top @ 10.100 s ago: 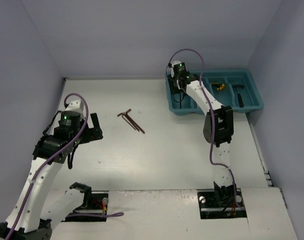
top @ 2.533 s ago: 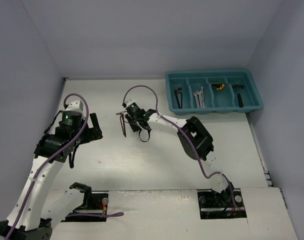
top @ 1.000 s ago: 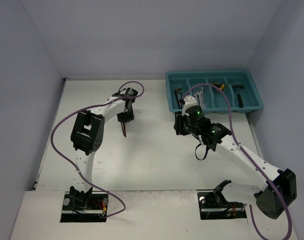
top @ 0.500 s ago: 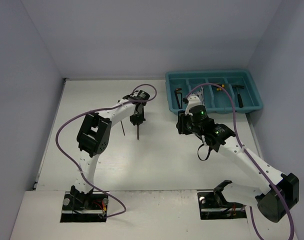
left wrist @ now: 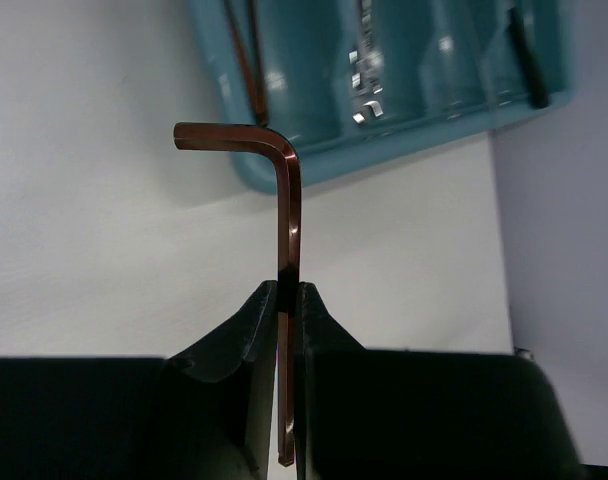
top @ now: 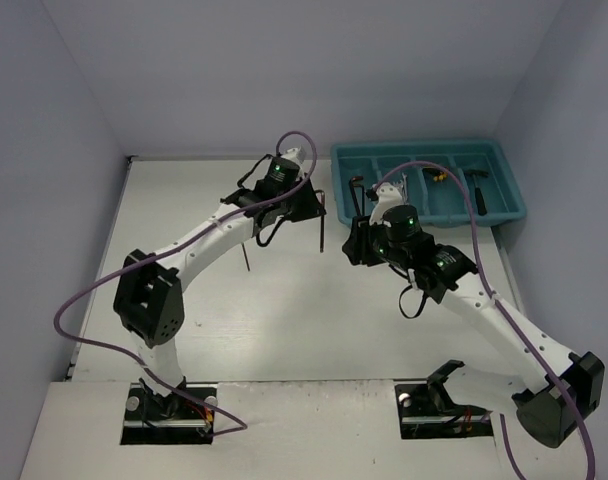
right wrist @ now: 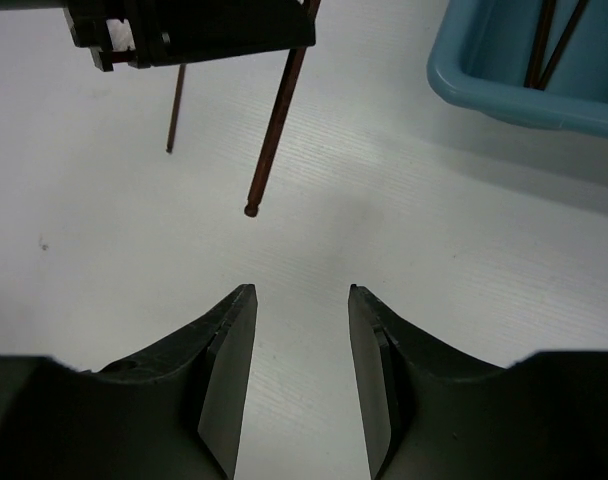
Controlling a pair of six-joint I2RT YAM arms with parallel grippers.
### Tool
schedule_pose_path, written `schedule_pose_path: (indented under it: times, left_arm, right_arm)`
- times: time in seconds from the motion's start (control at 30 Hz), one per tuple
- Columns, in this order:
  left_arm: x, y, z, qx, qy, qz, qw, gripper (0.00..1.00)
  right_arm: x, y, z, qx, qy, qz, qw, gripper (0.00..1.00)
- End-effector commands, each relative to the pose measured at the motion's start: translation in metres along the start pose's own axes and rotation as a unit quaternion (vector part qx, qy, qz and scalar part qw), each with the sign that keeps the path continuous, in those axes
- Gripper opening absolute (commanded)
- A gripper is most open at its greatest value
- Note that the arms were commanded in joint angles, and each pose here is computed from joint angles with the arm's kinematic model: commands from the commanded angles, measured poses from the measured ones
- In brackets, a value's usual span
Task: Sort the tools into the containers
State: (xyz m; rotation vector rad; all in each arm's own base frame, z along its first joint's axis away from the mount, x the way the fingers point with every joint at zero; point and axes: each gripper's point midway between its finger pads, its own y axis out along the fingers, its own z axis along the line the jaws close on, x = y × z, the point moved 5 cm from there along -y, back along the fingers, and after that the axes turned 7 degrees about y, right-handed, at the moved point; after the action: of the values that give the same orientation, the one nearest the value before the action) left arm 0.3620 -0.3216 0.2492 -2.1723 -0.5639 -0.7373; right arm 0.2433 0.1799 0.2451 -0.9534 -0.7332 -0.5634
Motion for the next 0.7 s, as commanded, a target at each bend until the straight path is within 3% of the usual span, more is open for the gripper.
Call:
schedule_pose_path:
  times: [0.0, 0.37, 0.53, 0.63, 0.67]
  left_arm:
    - [0.067, -0.004, -0.057, -0.106, 0.022, -0.088, 0.990, 0.00]
    - [0.106, 0.101, -0.051, -0.093, 0.030, -0.142, 0.985, 0.01]
    - [0.106, 0.126, -0.036, -0.077, 0.017, -0.159, 0.984, 0.23]
    - [0.109, 0.124, -0.035, -0.070, 0.026, -0.166, 0.983, 0.54]
    - [0.110, 0.121, -0.037, -0.072, 0.029, -0.168, 0.983, 0.59]
  right_arm:
    - [0.048, -0.030, 0.011, 0.004, 0.024, -0.107, 0.994, 0.40]
    - [0.039, -0.068, -0.003, -0.008, 0.060, -0.157, 0.986, 0.44]
    - [0.034, -0.078, -0.007, -0.010, 0.055, -0.159, 0.986, 0.47]
    - [0.032, -0.082, -0.008, -0.009, 0.052, -0.163, 0.985, 0.48]
    - [0.031, -0.082, -0.008, -0.009, 0.050, -0.161, 0.986, 0.48]
